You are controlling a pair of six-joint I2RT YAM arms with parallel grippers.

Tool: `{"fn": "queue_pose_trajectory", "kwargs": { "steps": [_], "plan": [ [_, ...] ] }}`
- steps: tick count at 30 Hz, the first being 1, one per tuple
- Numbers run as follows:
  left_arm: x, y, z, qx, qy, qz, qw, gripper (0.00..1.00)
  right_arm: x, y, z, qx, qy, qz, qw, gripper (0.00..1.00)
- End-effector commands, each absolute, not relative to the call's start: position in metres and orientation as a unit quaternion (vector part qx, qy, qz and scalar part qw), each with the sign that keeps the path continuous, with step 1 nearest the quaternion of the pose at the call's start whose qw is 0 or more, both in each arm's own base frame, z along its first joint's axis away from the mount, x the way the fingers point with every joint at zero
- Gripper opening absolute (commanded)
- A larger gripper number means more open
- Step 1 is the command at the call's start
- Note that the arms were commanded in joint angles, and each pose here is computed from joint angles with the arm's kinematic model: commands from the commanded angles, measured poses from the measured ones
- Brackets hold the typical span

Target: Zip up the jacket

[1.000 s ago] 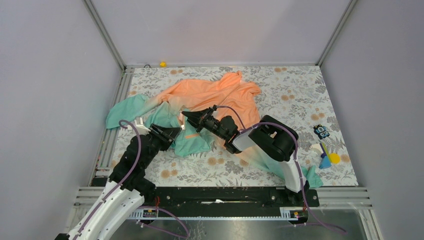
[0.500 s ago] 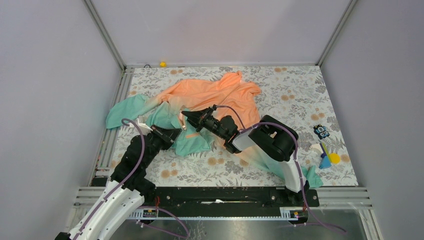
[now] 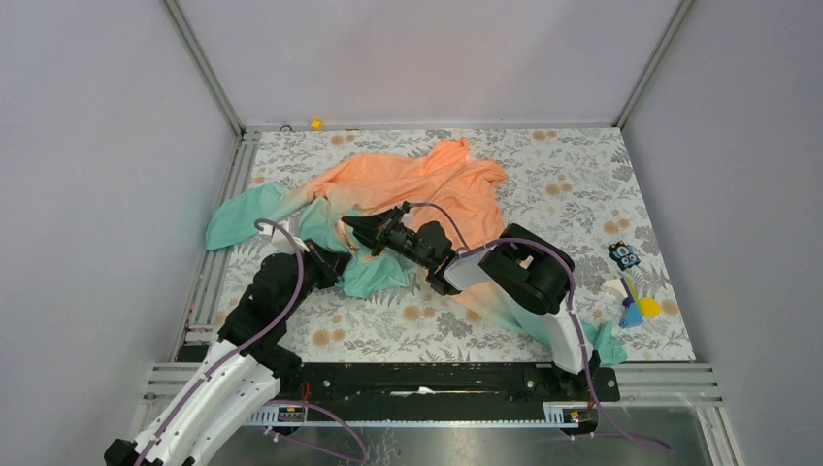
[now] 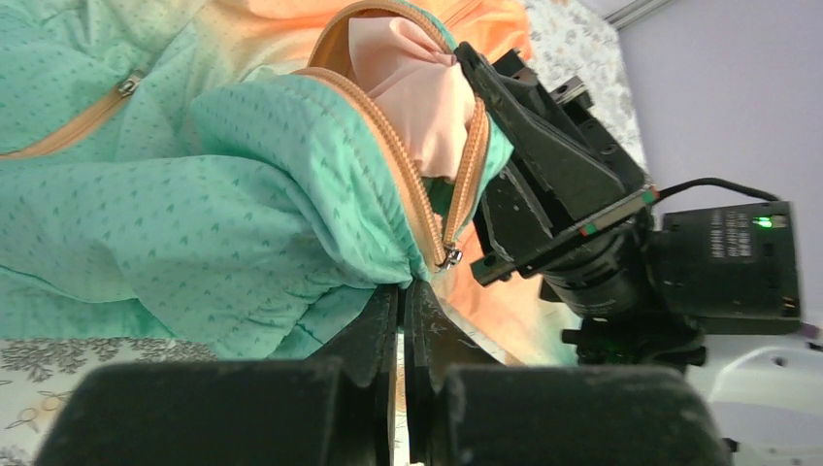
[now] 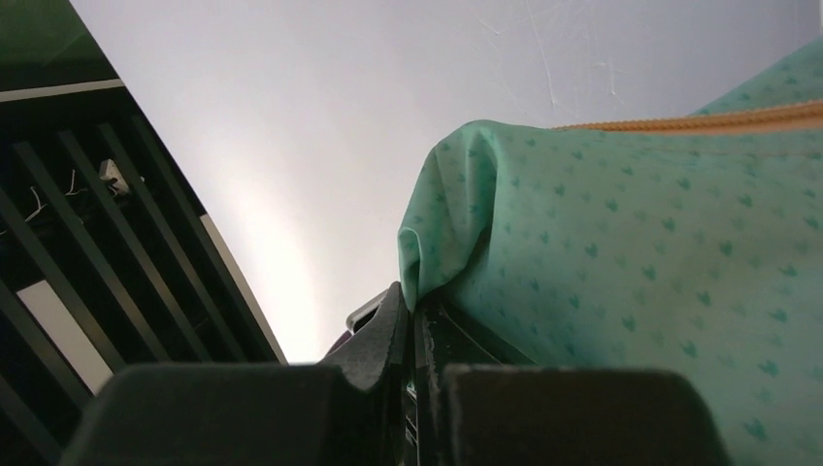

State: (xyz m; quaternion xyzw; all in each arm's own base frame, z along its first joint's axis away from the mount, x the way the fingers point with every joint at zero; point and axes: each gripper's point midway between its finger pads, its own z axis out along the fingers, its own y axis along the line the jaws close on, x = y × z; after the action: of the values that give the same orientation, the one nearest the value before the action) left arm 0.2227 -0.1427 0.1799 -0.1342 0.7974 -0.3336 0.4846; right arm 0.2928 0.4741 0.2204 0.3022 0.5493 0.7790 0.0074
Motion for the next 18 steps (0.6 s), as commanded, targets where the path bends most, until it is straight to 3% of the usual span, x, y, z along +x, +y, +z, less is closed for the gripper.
{"fn": "queue_pose_trajectory", "kwargs": {
  "steps": [1, 5, 9, 10, 14, 18],
  "plan": [
    [0.214, -0.142, 0.146, -0.087, 0.843, -0.284, 0.448, 0.00, 0.298, 0.470, 0.285, 0.348, 0.450, 0.819, -0.082, 0.00],
    [0.215, -0.140, 0.142, -0.090, 0.844, -0.273, 0.452, 0.00, 0.296, 0.471, 0.286, 0.351, 0.447, 0.819, -0.081, 0.00],
    [0.211, -0.145, 0.159, -0.096, 0.834, -0.299, 0.454, 0.00, 0.287, 0.464, 0.250, 0.347, 0.496, 0.795, -0.047, 0.00],
    [0.209, -0.145, 0.162, -0.103, 0.834, -0.305, 0.449, 0.00, 0.283, 0.462, 0.236, 0.342, 0.517, 0.784, -0.037, 0.04],
    [0.195, -0.138, 0.160, -0.141, 0.850, -0.298, 0.411, 0.00, 0.265, 0.454, 0.187, 0.312, 0.602, 0.735, 0.003, 0.40],
    [0.182, -0.138, 0.152, -0.152, 0.875, -0.285, 0.360, 0.00, 0.242, 0.445, 0.154, 0.246, 0.684, 0.685, 0.046, 0.59]
  ]
}}
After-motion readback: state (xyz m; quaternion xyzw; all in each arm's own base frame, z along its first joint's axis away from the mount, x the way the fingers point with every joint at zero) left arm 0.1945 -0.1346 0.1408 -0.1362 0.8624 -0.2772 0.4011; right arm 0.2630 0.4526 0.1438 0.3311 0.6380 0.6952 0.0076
